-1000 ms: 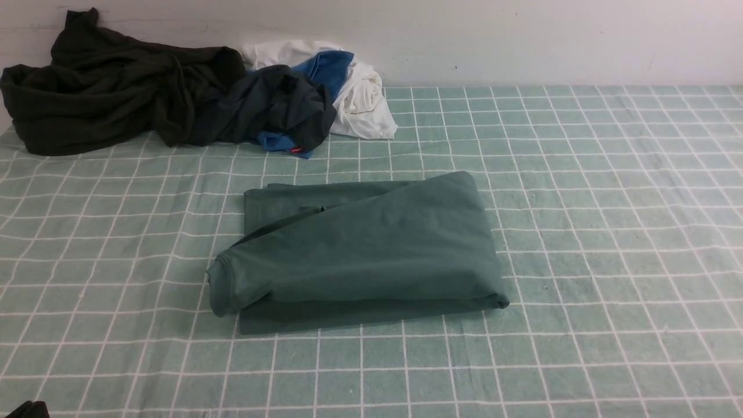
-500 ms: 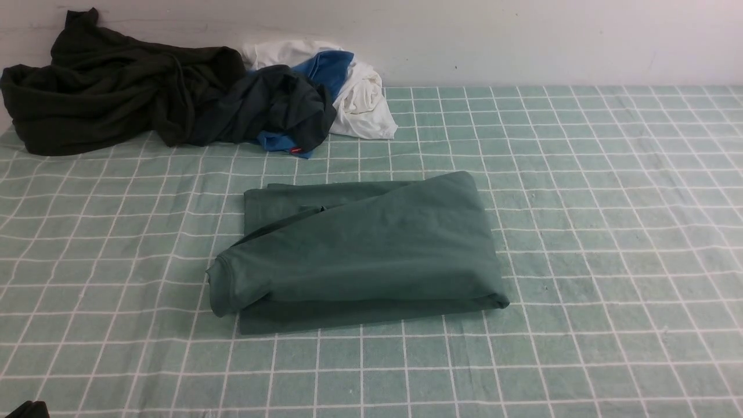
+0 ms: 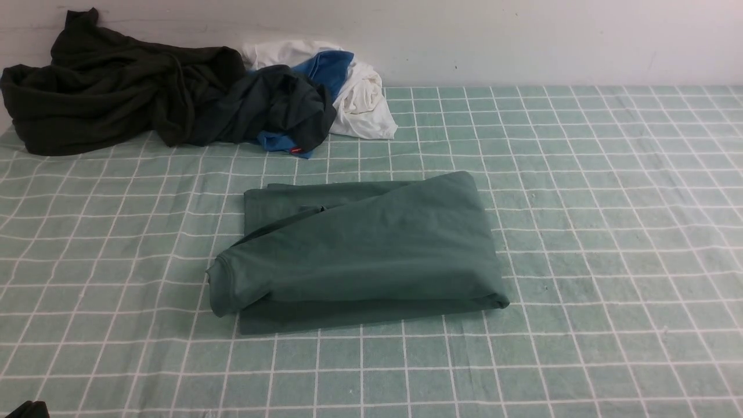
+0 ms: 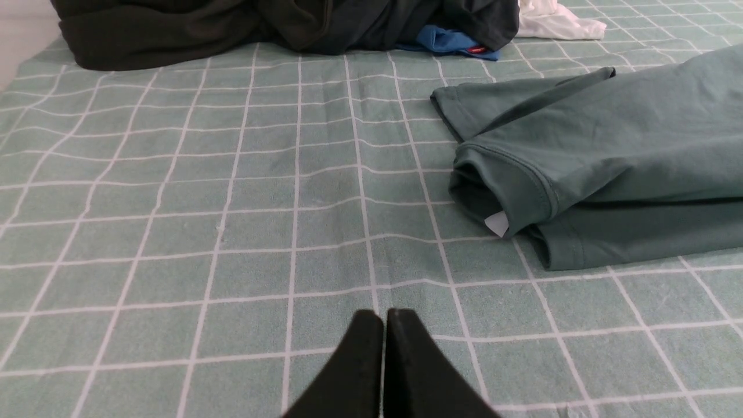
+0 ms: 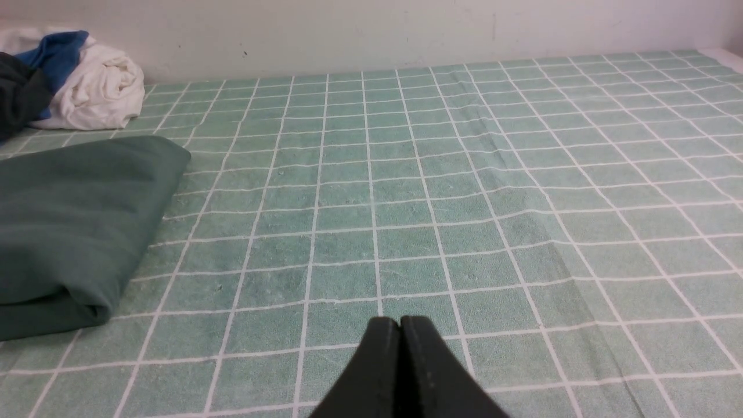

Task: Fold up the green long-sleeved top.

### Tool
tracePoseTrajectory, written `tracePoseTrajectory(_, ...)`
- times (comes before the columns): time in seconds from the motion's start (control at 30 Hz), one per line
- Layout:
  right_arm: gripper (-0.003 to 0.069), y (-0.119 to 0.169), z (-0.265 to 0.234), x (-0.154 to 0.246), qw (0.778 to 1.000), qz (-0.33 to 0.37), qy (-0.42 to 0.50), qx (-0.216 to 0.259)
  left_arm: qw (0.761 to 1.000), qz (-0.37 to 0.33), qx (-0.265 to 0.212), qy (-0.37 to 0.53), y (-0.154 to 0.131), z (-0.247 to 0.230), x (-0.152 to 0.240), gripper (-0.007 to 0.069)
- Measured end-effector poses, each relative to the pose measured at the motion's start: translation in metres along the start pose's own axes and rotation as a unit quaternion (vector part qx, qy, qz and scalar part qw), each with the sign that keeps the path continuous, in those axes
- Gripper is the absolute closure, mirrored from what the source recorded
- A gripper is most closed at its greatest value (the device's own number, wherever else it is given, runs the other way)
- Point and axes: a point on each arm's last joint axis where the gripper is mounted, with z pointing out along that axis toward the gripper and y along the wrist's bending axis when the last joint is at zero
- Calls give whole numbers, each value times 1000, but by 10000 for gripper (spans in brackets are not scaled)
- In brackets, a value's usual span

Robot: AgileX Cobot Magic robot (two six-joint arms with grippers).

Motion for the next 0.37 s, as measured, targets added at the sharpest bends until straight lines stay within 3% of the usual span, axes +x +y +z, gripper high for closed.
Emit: tracePoseTrajectory(0.37, 673, 0, 0, 0, 1000, 0, 0, 0, 1000, 2, 0, 0, 0, 0, 0, 628)
